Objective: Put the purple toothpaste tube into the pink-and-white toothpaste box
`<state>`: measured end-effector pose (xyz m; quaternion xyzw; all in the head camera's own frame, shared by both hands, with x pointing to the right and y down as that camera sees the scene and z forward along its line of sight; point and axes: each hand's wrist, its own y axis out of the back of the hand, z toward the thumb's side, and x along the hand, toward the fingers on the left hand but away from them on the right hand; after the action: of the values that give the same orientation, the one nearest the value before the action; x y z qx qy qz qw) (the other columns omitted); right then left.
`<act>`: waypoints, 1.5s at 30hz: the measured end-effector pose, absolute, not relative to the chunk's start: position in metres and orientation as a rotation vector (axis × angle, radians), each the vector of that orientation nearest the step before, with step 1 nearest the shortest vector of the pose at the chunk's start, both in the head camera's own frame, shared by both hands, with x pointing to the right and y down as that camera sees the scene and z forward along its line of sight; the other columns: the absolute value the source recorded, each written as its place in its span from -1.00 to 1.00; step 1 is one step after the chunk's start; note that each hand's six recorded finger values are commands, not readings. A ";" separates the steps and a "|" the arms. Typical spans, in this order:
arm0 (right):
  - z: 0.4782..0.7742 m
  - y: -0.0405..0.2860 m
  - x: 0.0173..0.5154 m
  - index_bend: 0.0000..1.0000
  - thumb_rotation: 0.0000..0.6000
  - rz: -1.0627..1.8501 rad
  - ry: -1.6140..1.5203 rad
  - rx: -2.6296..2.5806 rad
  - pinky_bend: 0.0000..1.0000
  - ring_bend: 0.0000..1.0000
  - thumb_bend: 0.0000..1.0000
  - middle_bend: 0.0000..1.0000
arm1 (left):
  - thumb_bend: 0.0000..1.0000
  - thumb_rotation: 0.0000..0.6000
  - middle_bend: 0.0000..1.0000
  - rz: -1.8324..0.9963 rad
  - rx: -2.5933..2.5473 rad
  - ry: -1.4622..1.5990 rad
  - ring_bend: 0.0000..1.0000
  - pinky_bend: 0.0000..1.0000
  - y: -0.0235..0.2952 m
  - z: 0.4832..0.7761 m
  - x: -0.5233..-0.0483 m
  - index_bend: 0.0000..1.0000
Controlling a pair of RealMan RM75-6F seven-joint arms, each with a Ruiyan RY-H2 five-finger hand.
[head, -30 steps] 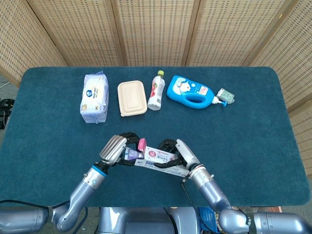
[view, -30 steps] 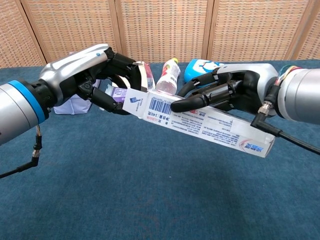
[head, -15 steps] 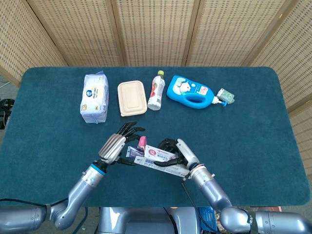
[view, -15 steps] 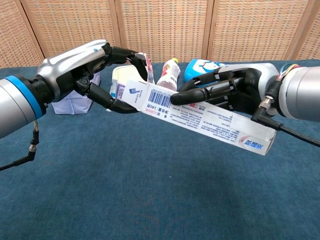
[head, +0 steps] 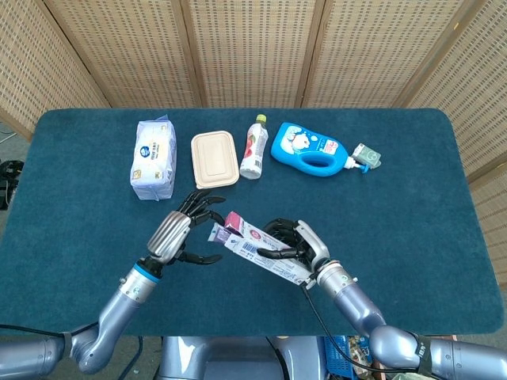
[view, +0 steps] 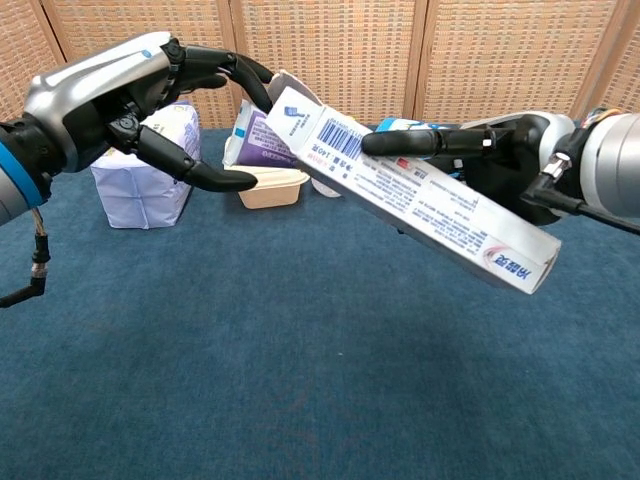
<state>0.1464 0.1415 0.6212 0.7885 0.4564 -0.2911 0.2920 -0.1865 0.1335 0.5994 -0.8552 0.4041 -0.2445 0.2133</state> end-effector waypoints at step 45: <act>0.618 0.103 0.236 0.28 1.00 0.020 1.421 1.545 -0.02 -0.05 -0.96 0.09 | -0.73 1.00 -0.66 -0.612 -2.221 1.247 -0.99 -1.00 0.124 0.568 -0.246 -0.18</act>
<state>0.2362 0.1029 0.6181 0.6384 0.5870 0.0081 0.4977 -0.2464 0.1238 0.5680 -0.8191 0.4599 -0.2258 0.2579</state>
